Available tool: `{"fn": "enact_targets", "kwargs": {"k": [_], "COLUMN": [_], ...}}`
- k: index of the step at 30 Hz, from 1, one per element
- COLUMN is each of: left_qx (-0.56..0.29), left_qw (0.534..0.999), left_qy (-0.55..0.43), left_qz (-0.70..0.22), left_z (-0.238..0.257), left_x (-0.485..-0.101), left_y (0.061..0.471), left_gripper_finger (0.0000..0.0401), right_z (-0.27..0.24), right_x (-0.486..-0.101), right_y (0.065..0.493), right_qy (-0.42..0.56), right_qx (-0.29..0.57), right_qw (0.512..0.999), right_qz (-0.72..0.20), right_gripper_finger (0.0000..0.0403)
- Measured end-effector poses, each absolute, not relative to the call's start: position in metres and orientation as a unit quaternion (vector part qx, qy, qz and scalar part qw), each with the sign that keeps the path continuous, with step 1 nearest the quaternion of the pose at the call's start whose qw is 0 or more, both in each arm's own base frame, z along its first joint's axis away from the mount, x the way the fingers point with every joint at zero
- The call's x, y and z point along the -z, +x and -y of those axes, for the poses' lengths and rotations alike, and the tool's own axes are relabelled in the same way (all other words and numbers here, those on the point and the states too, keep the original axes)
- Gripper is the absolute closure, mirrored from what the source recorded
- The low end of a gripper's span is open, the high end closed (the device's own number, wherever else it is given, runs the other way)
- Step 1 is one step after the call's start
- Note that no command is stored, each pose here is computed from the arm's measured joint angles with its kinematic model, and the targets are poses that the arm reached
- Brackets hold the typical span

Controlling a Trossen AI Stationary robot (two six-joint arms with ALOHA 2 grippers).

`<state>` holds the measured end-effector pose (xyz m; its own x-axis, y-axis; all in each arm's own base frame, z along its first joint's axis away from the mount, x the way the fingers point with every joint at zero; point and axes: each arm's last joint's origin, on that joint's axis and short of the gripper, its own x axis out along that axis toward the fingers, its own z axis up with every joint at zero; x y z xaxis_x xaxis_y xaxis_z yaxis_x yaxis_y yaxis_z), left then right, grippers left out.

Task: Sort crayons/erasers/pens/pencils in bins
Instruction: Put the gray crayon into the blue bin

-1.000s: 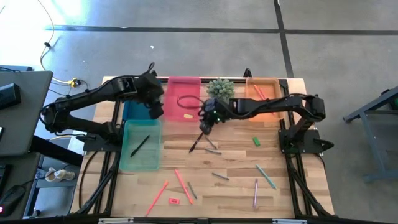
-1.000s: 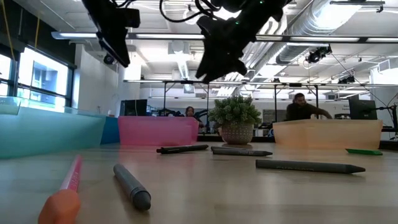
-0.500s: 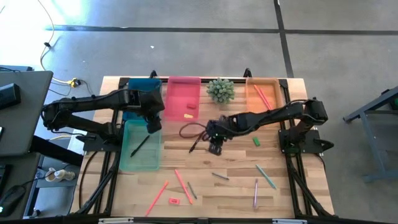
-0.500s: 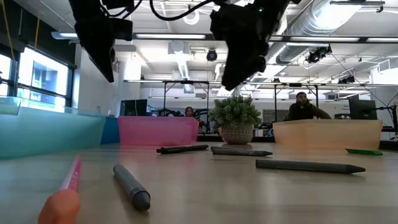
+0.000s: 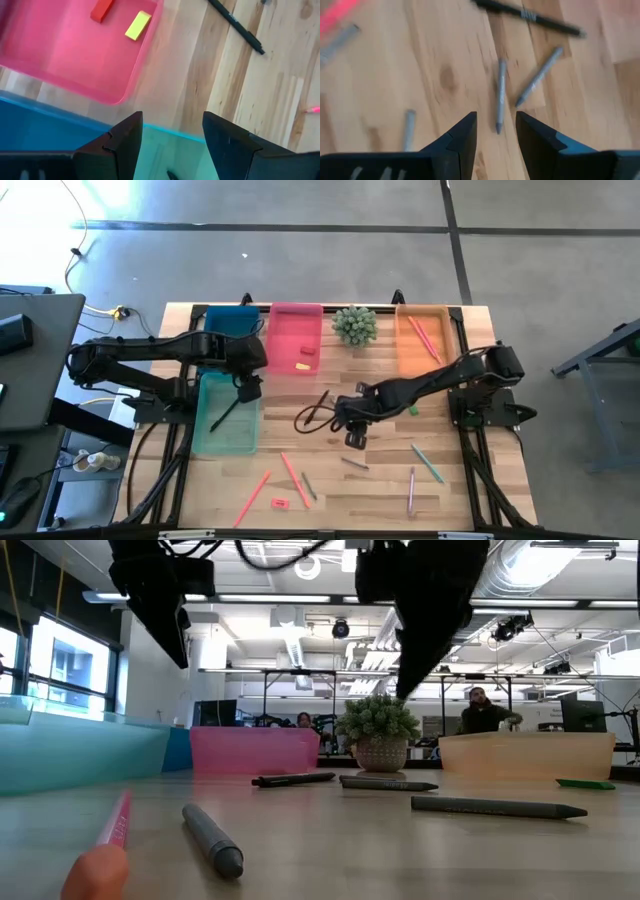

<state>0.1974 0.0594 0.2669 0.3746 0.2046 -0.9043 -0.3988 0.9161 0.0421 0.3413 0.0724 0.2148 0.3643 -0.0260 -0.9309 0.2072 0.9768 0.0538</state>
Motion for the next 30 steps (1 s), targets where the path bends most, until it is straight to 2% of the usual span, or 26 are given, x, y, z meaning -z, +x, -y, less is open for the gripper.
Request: {"fn": "enact_targets", "kwargs": {"k": [18, 30], "left_qx": [-0.185, -0.185], "left_qw": [0.824, 0.825], "left_qy": [-0.091, -0.091], "left_qz": [-0.527, -0.526], "left_z": [-0.060, -0.060], "left_x": [-0.267, -0.267], "left_y": [0.198, 0.198], "left_gripper_finger": [0.0204, 0.0204], "right_z": [-0.076, -0.071], "right_x": [-0.158, -0.137], "right_y": [0.356, 0.361], "right_qy": [0.059, 0.076], "right_qx": [0.083, 0.065], "right_qw": [0.778, 0.755], "right_qz": [-0.620, -0.648], "right_gripper_finger": [0.0274, 0.0274]}}
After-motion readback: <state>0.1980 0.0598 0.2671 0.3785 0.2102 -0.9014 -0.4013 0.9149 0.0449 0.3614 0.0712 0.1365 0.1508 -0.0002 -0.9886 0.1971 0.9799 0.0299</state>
